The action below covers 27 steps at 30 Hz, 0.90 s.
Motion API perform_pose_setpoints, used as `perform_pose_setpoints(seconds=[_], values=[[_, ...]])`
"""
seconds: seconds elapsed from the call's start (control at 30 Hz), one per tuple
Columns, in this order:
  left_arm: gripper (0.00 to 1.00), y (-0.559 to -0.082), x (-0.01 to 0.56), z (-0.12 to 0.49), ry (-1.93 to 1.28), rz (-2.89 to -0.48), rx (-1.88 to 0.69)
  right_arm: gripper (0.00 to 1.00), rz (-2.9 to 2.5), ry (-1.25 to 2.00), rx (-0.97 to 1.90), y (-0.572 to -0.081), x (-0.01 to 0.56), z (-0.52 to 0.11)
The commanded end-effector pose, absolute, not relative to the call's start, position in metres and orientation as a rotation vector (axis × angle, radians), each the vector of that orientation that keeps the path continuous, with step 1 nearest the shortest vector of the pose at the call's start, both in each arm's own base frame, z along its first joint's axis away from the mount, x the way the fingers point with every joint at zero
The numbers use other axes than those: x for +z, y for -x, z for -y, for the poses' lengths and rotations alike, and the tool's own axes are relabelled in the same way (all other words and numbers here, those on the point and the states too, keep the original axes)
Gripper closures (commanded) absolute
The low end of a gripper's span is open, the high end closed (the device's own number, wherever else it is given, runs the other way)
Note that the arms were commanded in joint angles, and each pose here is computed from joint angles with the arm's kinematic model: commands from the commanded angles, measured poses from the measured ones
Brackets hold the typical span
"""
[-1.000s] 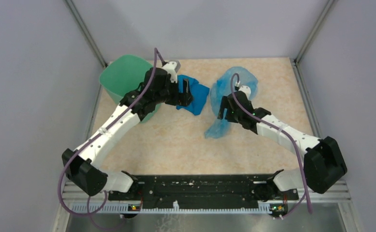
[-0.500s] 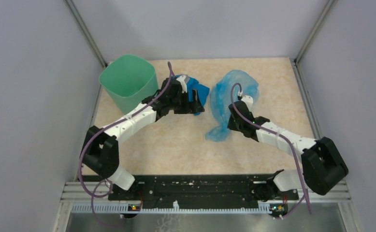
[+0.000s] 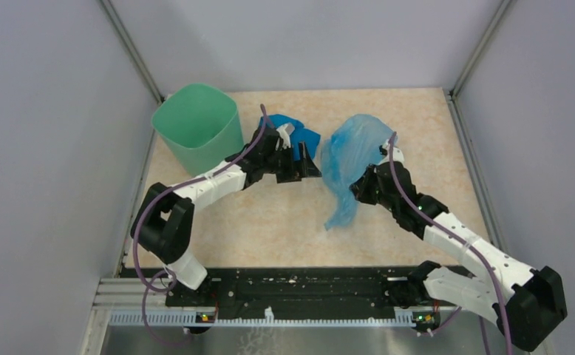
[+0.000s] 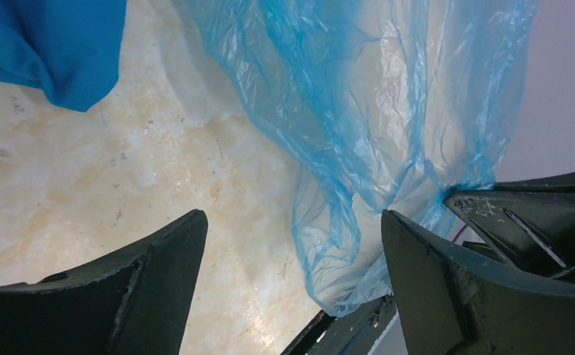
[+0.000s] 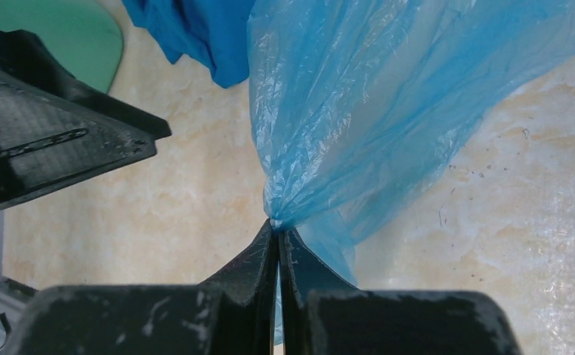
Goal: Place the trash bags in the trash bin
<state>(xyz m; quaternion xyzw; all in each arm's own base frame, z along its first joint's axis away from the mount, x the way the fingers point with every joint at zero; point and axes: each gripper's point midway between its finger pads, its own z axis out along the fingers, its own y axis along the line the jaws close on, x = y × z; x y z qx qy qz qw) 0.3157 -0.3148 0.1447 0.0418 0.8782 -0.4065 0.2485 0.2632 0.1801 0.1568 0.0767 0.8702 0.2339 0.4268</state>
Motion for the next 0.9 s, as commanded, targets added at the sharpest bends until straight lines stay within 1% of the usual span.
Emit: perform_pose_setpoints(seconds=[0.0, 0.17, 0.3, 0.5, 0.6, 0.77, 0.87], values=[[0.07, -0.318, 0.149, 0.329, -0.095, -2.345, -1.243, 1.0, -2.205, -0.165, 0.658, -0.245, 0.157, -0.186], [0.11, -0.321, 0.125, 0.333, -0.036, -2.378, -1.253, 1.0, -2.205, -0.196, 0.676, -0.234, 0.159, -0.18], [0.16, -0.324, 0.106, 0.341, 0.01, -2.41, -1.273, 1.0, -2.225, -0.236, 0.627, -0.225, 0.158, -0.167], [0.25, -0.334, 0.092, 0.36, 0.025, -2.409, -1.29, 1.0, -2.256, -0.278, 0.584, -0.214, 0.147, -0.154], [0.3, -0.335, 0.08, 0.369, 0.026, -2.433, -1.275, 1.0, -2.263, -0.287, 0.567, -0.214, 0.144, -0.152], [0.32, -0.334, 0.071, 0.386, 0.011, -2.445, -1.278, 1.0, -2.248, -0.28, 0.521, -0.218, 0.15, -0.146], [0.37, -0.335, 0.069, 0.395, 0.001, -2.446, -1.283, 1.0, -2.246, -0.272, 0.496, -0.22, 0.153, -0.144]])
